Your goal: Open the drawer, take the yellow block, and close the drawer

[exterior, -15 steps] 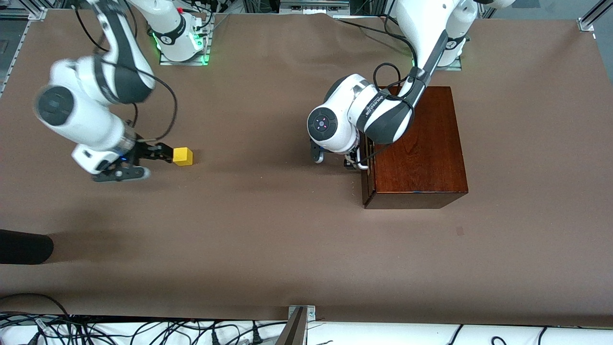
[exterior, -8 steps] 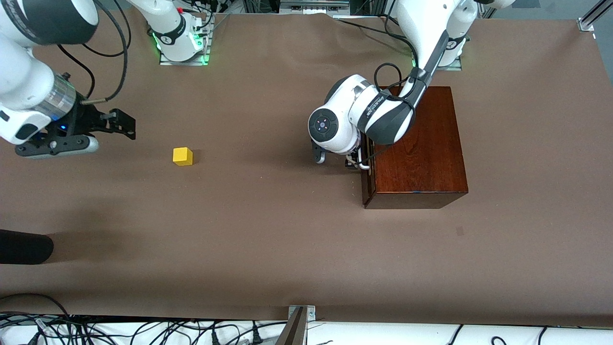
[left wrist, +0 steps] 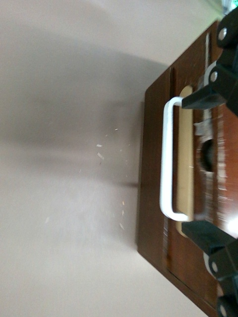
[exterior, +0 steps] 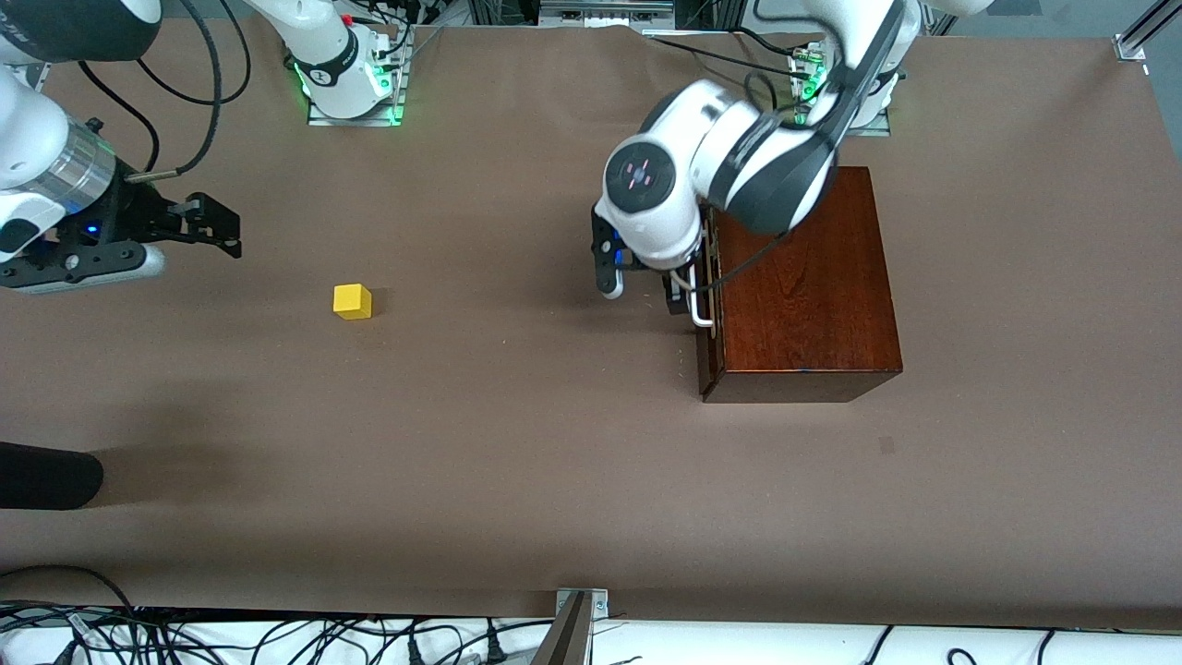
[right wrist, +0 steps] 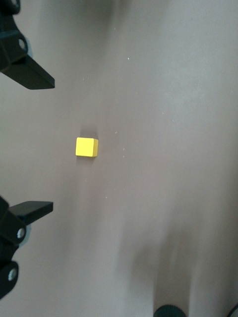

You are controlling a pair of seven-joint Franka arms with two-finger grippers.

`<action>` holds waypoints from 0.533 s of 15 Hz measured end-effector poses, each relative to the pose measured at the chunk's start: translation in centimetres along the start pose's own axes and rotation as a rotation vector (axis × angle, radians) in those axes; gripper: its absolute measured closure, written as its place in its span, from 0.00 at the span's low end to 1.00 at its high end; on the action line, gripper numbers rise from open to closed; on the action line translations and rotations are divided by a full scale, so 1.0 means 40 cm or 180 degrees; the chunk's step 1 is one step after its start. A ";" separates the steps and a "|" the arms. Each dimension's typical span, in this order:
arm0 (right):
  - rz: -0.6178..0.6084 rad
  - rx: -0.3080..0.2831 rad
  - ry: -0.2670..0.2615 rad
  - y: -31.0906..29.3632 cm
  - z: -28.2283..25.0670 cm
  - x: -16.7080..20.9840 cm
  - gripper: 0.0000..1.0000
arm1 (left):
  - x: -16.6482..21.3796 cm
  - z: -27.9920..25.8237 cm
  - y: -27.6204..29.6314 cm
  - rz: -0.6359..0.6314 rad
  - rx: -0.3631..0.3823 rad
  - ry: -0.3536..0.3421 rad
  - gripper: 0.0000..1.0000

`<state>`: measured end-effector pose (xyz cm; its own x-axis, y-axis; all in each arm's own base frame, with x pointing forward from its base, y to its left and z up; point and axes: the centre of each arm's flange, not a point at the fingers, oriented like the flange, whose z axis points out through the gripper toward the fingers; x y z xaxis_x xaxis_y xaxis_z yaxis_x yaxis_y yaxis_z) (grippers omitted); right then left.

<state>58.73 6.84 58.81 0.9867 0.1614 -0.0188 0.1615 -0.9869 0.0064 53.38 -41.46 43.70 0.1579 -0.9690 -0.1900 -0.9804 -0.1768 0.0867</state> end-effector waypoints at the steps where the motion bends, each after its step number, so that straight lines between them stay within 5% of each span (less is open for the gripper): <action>1: 0.0022 0.0003 0.0000 0.012 0.000 -0.001 0.00 | -0.045 -0.070 -0.009 -0.0162 0.0083 0.0096 0.00; 8: 0.0023 0.0004 0.0027 0.013 -0.020 -0.001 0.00 | -0.579 -0.231 -0.263 -0.1361 -0.0078 0.0146 0.00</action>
<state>58.77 6.32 59.62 0.9880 0.1543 -0.0102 0.1544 -0.9880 0.0054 61.14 -18.74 56.23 0.5550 -0.8142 -0.1703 -0.8226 -0.5676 0.0328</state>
